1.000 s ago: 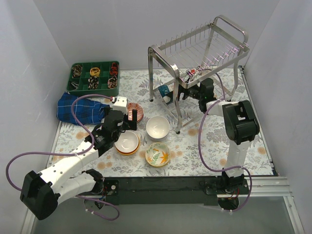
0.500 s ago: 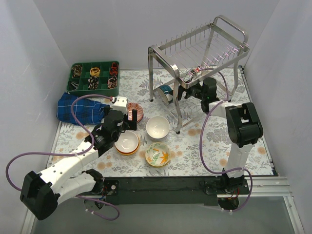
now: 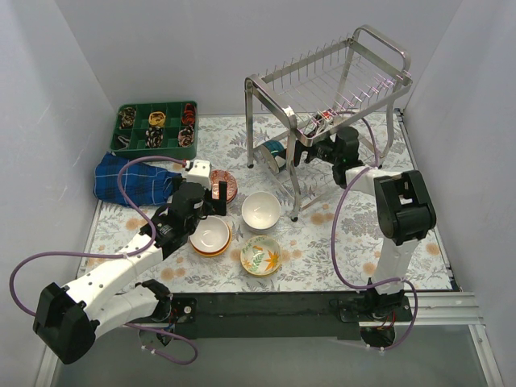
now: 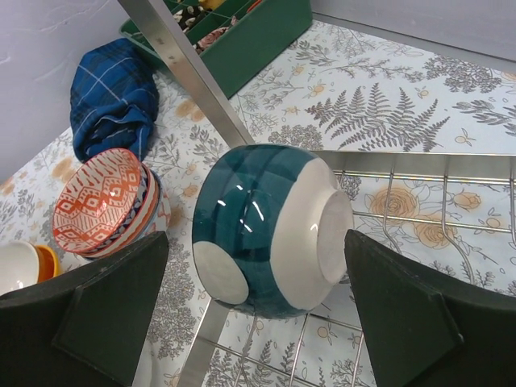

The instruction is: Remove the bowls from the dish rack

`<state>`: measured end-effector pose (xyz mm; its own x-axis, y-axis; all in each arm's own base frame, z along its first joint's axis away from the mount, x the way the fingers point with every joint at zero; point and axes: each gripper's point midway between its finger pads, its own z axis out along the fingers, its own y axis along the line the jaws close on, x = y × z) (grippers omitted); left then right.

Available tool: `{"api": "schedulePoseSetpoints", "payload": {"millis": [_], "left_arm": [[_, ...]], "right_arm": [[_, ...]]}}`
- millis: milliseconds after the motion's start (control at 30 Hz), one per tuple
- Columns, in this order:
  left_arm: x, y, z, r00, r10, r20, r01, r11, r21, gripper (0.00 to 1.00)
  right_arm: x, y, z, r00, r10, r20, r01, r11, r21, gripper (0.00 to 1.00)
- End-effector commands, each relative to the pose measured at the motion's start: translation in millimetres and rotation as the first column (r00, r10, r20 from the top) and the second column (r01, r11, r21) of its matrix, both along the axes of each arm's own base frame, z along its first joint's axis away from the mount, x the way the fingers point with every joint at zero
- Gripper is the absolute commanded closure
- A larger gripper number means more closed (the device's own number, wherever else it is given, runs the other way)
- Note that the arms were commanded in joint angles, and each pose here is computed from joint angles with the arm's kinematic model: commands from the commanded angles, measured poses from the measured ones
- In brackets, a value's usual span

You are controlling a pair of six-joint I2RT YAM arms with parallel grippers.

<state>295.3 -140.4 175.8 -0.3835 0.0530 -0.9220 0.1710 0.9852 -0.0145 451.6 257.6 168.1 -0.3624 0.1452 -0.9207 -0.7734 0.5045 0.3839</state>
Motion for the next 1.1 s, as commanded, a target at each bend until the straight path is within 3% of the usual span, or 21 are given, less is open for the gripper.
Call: {"api": "schedulePoseSetpoints", "payload": {"millis": [0, 367, 467, 700, 833, 1000, 1067], "left_arm": [[-0.6, 3.1, 5.4, 1.0, 0.0, 0.026, 0.0, 1.0, -0.006, 0.02], [-0.8, 3.9, 3.6, 1.0, -0.001, 0.024, 0.001, 1.0, 0.004, 0.02], [-0.8, 3.9, 5.2, 1.0, -0.002, 0.028, 0.002, 1.0, 0.003, 0.02], [-1.4, 3.9, 5.1, 1.0, -0.006, 0.028, 0.006, 1.0, 0.005, 0.02], [-1.7, 3.5, 6.7, 0.999, -0.007, 0.033, 0.007, 1.0, 0.001, 0.02], [-2.1, 4.4, 6.7, 0.999, -0.006, 0.034, 0.006, 1.0, 0.0, 0.02], [-2.1, 4.9, 8.8, 0.999, -0.005, 0.04, 0.005, 1.0, 0.0, 0.02]], "right_arm": [[2.7, 17.5, 14.0, 0.997, 0.055, 0.052, -0.056, 0.998, 0.019, 0.01], [12.8, 29.1, -12.7, 0.999, 0.041, 0.014, -0.041, 0.999, 0.002, 0.01], [12.8, 28.7, -15.9, 0.999, 0.042, 0.015, -0.042, 0.999, -0.007, 0.07], [6.1, 28.1, -8.7, 0.998, 0.058, 0.031, -0.057, 0.998, -0.023, 0.37], [1.6, 25.5, 4.2, 0.996, 0.054, 0.066, -0.053, 0.998, -0.026, 0.69], [-2.1, 21.6, 27.3, 0.99, 0.042, 0.132, -0.038, 0.999, -0.031, 0.85], [-2.9, 19.6, 33.8, 0.988, 0.032, 0.153, -0.027, 0.999, -0.033, 0.86]]}}
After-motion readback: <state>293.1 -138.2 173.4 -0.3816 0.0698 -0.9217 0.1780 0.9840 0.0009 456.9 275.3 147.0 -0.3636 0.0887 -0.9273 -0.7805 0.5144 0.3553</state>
